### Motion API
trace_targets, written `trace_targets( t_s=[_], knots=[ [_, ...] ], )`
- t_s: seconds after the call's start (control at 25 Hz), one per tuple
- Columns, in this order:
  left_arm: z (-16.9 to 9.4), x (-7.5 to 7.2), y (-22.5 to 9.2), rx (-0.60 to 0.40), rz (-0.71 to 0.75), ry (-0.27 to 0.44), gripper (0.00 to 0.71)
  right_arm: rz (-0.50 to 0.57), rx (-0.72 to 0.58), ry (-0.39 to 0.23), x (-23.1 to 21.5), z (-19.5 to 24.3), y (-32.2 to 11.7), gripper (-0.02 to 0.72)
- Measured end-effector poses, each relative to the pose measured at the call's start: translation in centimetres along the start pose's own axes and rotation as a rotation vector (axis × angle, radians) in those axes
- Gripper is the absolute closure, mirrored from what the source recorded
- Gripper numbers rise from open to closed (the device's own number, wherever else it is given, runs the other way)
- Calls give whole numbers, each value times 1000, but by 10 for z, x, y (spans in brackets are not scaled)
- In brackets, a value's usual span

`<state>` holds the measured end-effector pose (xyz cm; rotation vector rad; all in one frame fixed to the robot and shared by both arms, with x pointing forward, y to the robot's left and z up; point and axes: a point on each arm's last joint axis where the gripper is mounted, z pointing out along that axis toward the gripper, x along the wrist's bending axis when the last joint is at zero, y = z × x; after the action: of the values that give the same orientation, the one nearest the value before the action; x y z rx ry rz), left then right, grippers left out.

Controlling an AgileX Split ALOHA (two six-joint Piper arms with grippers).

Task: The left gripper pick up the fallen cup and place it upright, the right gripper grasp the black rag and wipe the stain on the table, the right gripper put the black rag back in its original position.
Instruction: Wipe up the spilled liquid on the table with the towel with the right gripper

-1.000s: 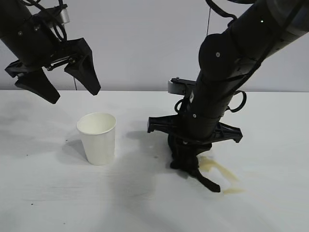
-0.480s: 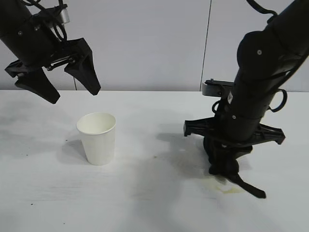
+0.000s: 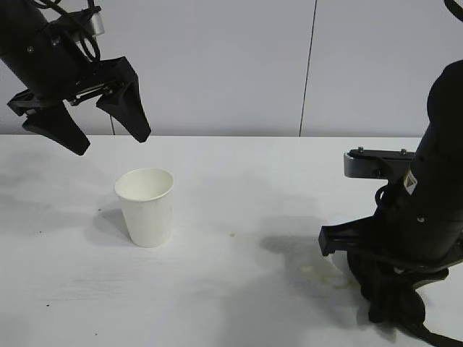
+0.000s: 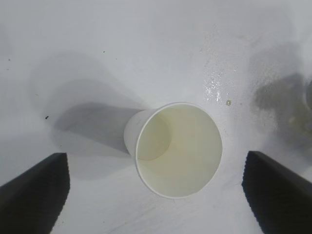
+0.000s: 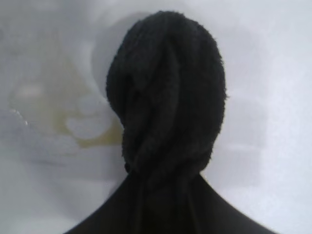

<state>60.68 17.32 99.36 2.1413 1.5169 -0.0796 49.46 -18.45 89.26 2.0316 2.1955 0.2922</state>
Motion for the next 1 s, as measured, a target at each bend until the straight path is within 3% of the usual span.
trace_targets(
  t_s=[0.24, 1.0],
  knots=[
    [0, 0, 0, 0, 0, 0, 16, 0, -57, 74, 26, -1, -3, 608],
    [0, 0, 0, -2, 2, 3, 16, -66, -79, 74, 73, 30, 96, 608]
  ],
)
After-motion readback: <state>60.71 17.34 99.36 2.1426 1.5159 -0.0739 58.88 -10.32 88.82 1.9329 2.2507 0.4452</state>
